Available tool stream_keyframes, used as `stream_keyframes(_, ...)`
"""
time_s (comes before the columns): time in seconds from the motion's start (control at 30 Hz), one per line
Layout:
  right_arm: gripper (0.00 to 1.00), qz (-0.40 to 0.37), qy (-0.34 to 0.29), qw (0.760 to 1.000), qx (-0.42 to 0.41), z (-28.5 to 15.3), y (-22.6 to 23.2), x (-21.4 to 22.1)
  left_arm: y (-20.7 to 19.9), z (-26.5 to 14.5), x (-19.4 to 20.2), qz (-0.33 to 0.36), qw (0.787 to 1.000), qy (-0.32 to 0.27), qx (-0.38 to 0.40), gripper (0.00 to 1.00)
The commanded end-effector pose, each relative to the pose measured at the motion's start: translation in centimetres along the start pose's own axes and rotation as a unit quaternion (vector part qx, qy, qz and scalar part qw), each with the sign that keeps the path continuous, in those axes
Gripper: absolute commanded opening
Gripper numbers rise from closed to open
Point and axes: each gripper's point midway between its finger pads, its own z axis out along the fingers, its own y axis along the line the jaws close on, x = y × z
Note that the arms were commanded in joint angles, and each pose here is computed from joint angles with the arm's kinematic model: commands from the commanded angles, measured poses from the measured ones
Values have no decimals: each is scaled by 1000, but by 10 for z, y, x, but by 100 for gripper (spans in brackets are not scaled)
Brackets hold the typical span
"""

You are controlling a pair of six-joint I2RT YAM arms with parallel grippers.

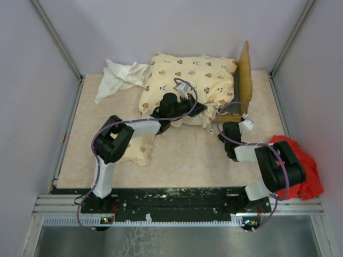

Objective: Set up the pet bed

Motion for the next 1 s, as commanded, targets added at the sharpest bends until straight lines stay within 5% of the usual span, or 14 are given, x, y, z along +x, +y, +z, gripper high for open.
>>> stream_keyframes(0.0, 0, 6, -8, 998, 60, -6, -10, -12, -13, -4, -24, 8, 999, -28, 14, 0)
stream_keyframes(0.2, 0, 0, -41, 993, 110, -28, -35, -29, -15, -3, -27, 8, 999, -30, 19, 0)
stream_keyframes(0.33, 0, -48, -58, 996, 55, -33, -10, -49, -14, -4, -23, 6, 999, -27, 17, 0)
stream_keyframes(0.53, 22, -93, -82, 992, 36, -37, 6, -72, -10, -4, -17, 1, 1000, -22, 13, 0)
stream_keyframes(0.97, 26, -87, -7, 995, 46, -13, 0, -29, -15, -3, -24, 5, 999, -29, 16, 0)
